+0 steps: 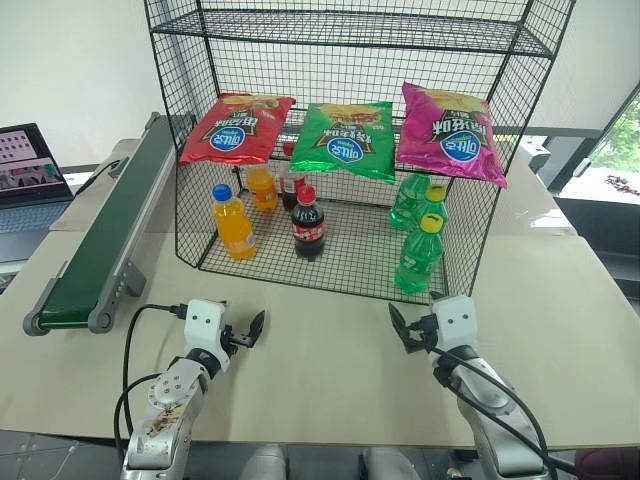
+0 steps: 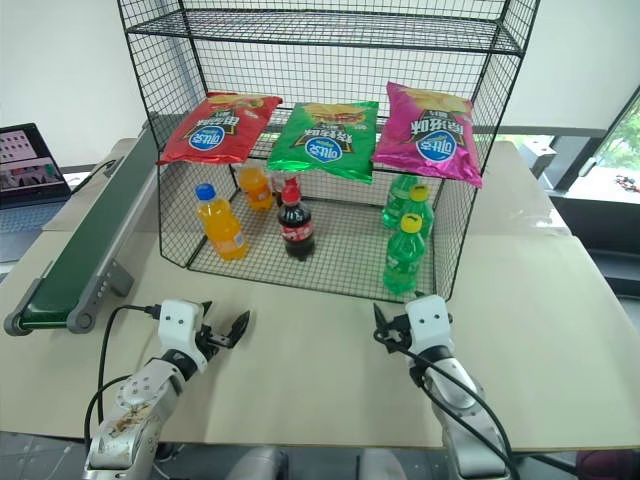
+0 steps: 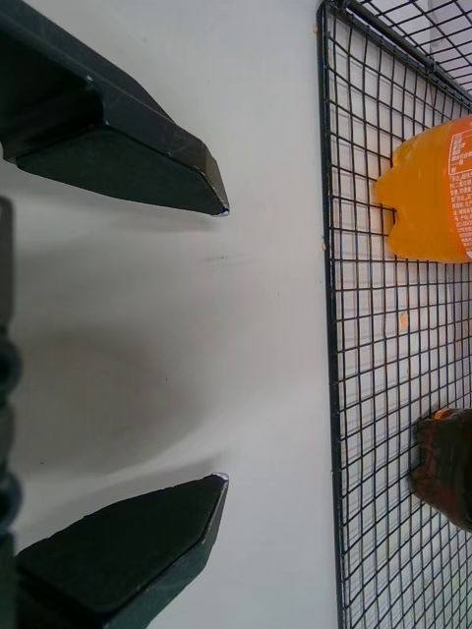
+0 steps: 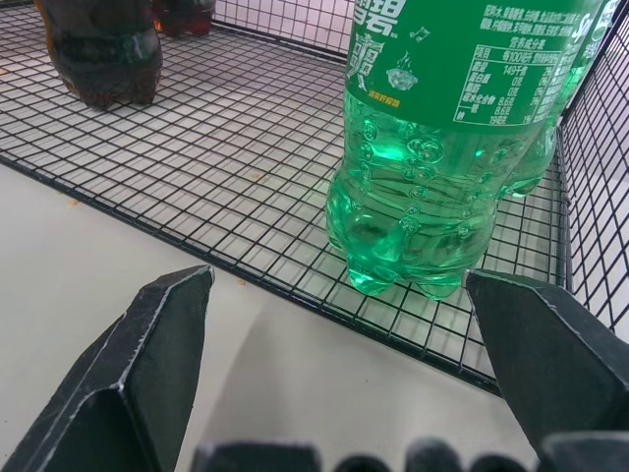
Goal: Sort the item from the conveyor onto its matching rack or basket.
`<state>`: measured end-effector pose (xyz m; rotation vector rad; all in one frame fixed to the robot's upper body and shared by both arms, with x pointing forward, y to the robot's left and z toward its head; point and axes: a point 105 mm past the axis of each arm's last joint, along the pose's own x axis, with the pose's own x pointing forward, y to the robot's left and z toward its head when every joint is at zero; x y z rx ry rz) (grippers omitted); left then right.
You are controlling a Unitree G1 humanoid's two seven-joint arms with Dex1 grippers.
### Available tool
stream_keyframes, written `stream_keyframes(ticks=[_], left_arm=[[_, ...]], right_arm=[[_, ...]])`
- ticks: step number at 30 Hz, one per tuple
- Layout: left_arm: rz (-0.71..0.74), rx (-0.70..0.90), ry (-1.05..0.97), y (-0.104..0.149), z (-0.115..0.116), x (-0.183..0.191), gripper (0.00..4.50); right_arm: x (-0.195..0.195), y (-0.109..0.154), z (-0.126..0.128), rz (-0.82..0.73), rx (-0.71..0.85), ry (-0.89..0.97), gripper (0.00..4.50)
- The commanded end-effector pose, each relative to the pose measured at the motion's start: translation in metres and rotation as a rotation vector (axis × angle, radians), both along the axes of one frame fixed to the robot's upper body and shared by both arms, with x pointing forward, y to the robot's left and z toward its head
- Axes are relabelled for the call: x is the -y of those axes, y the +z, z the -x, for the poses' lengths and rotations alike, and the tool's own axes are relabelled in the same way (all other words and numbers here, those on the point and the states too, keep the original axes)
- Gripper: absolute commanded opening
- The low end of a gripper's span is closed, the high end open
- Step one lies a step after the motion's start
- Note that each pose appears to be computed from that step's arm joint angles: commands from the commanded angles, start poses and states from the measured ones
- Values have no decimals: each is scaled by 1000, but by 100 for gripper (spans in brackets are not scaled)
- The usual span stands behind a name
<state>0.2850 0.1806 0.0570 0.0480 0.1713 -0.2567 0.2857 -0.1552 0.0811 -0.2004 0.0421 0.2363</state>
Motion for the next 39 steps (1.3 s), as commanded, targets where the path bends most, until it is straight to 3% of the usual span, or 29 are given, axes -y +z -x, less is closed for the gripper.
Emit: stream_keyframes(ticks=[1,7,16,39], left_arm=[[-16,61,-2,17,-3,1,446],[-68,98,95,20,-8,-7,446],[-12,103,42,21,-5,-3,446],[-42,104,14,21,-3,-6,446]], right_arm=[[-2,17,0,2,69,10,450],[0,19,0,3,75,3,450],[-1,21,-2,4,77,13,450],[-4,20,-1,-2,73,14,450]])
